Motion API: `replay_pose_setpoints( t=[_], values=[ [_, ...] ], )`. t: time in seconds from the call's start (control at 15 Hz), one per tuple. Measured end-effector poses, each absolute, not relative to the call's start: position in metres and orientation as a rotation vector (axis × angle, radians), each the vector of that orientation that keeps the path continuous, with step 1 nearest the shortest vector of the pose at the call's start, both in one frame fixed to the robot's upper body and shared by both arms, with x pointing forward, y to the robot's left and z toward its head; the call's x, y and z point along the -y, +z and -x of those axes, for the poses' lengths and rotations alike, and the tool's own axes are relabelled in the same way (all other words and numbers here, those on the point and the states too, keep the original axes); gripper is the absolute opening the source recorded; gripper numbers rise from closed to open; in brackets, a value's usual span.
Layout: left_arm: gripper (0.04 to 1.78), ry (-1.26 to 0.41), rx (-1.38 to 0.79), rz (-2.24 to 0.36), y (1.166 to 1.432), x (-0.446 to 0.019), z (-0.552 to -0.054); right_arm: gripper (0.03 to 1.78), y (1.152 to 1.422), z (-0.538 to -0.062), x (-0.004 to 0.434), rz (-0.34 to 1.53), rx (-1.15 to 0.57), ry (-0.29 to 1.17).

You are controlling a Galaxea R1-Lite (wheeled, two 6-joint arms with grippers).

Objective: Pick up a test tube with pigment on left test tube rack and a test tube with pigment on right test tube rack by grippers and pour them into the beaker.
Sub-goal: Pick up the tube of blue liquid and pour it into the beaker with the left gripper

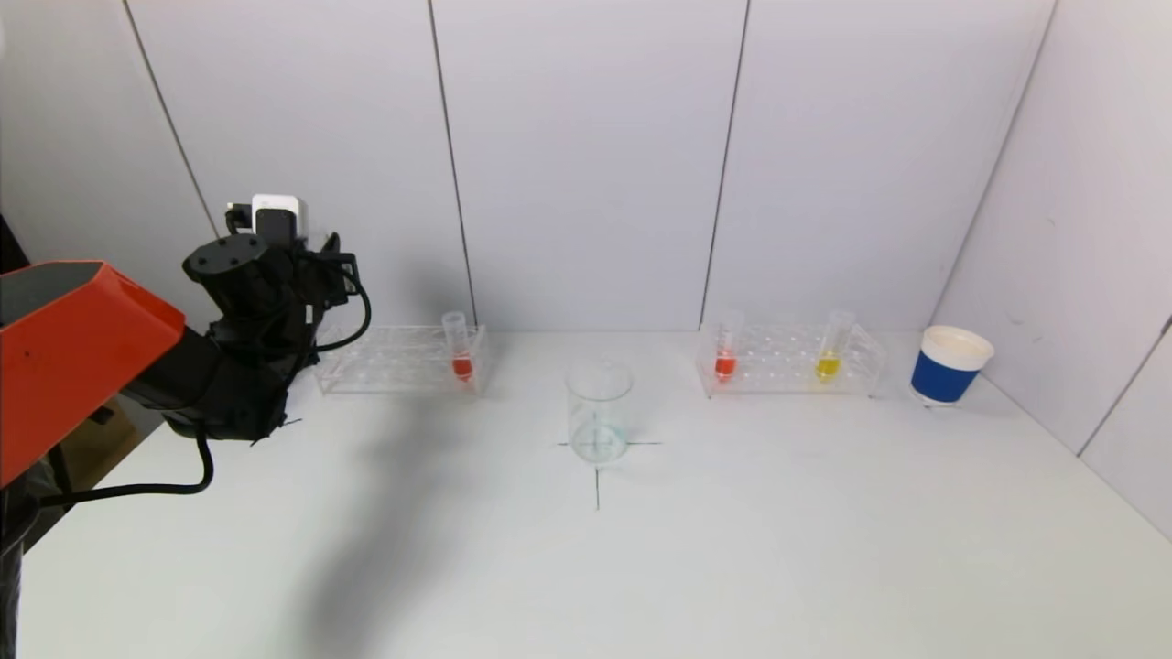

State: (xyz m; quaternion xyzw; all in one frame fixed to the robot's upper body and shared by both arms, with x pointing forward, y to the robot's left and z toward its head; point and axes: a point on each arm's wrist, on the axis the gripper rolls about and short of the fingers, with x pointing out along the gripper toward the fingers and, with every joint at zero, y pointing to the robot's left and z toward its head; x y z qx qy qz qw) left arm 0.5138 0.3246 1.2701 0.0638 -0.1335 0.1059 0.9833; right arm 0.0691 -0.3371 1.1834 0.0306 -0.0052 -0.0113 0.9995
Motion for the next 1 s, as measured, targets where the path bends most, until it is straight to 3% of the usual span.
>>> replay_pose_setpoints(
  t=[0.53,1.0],
  values=[
    [0.47,0.168,0.246,-0.128,1.348,-0.311,-0.499,1.77,1.183,-0.069,0.337,-0.061,0.01,-0.023],
    [0.47,-0.008,0.197,-0.121,1.41,-0.248,-0.492,1.77,1.183,-0.069,0.337,-0.061,0.01,-0.023]
  ],
)
